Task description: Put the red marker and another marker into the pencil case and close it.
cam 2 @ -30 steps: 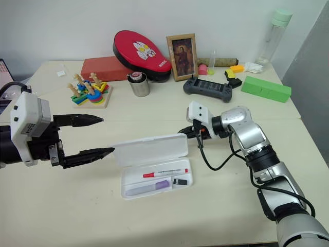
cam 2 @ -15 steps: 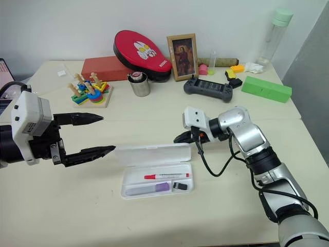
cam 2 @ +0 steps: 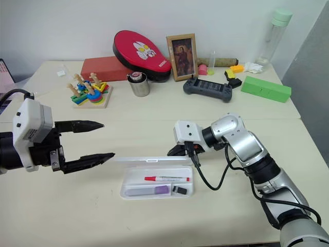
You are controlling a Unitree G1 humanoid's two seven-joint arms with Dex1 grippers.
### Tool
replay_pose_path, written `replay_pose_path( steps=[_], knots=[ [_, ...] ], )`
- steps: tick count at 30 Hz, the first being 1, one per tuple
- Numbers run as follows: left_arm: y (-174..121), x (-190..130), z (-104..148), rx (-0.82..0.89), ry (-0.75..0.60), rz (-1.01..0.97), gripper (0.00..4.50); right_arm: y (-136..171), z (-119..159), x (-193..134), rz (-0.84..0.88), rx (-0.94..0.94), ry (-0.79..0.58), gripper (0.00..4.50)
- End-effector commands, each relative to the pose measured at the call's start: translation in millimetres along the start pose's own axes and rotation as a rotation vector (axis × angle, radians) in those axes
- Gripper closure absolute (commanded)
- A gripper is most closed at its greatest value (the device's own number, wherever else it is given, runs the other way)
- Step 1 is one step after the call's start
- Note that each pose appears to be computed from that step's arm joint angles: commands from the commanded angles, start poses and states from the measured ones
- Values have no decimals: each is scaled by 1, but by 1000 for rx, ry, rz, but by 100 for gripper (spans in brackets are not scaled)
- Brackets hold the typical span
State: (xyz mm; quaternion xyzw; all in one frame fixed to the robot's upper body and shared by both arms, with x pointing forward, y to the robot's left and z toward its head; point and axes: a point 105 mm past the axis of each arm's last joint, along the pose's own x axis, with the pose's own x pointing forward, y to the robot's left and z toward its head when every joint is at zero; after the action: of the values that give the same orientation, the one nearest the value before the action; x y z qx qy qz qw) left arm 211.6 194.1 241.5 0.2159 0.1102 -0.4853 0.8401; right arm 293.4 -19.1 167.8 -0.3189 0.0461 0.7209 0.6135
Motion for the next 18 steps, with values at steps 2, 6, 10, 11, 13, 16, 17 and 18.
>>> replay_pose_path(
  steps=[2, 6, 10, 11, 13, 16, 17, 18],
  knots=[
    [-25, -12, 5, 12, 64, -122, 0, 1, 15, 5, -1, -51, -14, 449],
    [-39, -20, 0, 16, 148, -219, 0, -3, 18, 9, -12, -61, -22, 449],
    [-37, -19, 3, 46, 145, -221, 0, -6, 22, 12, -23, -69, -28, 449],
    [-36, -18, 4, 50, 141, -220, 0, -7, 23, 12, -23, -70, -29, 449],
    [-36, -16, 4, 51, 136, -220, 0, -6, 25, 13, -20, -76, -32, 449],
    [-37, -14, 3, 47, 132, -221, 0, -4, 27, 14, -15, -85, -34, 449],
    [-37, -14, 3, 46, 132, -221, 0, -4, 28, 15, -14, -87, -34, 449],
    [-37, -14, 3, 46, 132, -221, 0, -4, 29, 15, -12, -89, -34, 449]
  ],
)
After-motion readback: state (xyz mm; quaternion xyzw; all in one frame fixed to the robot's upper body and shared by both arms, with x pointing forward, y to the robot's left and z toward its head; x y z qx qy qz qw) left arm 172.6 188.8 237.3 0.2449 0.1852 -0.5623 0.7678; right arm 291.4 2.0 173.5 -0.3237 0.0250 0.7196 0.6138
